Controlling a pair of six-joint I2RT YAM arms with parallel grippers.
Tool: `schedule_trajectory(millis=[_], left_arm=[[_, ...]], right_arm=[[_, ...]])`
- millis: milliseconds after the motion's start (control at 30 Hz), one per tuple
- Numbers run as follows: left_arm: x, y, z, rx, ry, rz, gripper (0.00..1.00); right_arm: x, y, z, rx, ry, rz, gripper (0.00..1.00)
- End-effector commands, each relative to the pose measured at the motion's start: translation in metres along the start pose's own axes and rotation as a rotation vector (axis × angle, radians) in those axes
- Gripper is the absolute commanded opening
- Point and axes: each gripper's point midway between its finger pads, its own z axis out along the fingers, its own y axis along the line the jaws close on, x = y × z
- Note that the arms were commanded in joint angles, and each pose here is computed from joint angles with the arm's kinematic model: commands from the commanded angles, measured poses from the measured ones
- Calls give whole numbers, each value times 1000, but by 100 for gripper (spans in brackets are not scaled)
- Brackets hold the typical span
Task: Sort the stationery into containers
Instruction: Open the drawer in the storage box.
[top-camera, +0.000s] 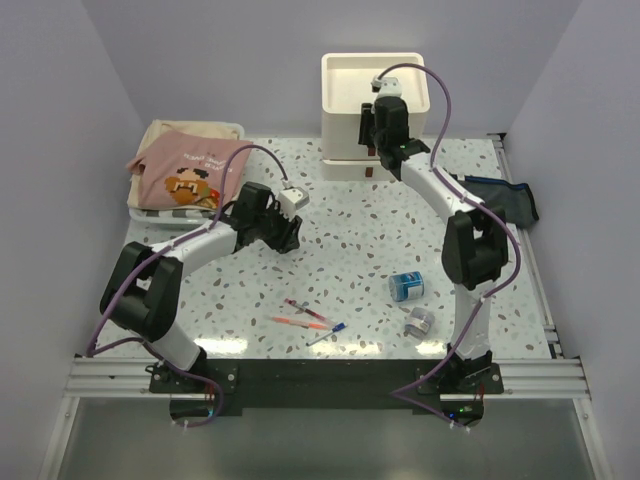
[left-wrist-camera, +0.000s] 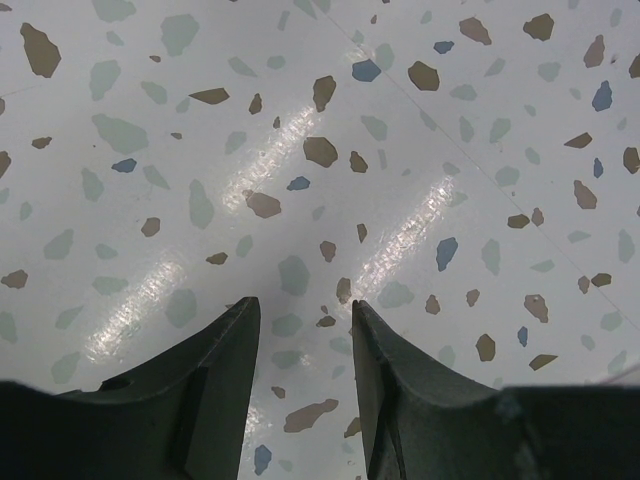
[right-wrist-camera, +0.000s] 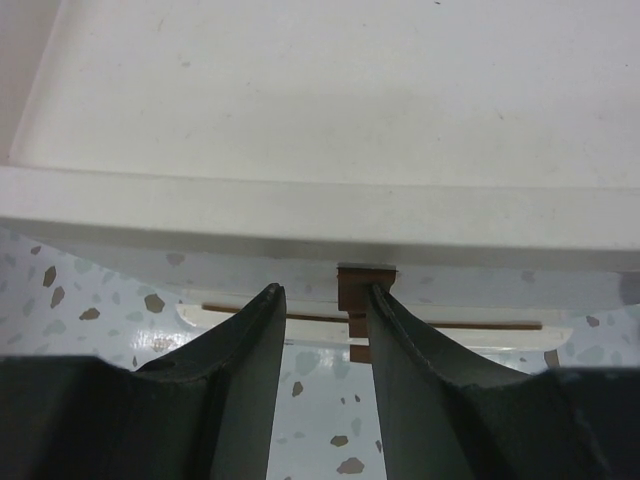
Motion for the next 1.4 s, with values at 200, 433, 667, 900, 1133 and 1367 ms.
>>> schedule_trajectory(millis=[200,433,667,900,1133,1367], left_arm=[[-27,2,5,26,-58,-10,47],[-31,2,10,39,-56,-13,46],[-32,2,11,42,-58,-19,46],[-30,2,11,39,-53,-17,47],[-28,2,13,45,-51,-26,46],[-31,2,17,59,-50,-35,46]], right_arm=[[-7,-19,4,65,-14,18,39],[-11,-21,4,66,-12,12,41],[-6,-28,12,91,-12,10,45],[-11,-24,18,64,-28,15,31],[-19,-23,6,48,-33,17,33],[-42,-27,-6,65,-82,8,47]])
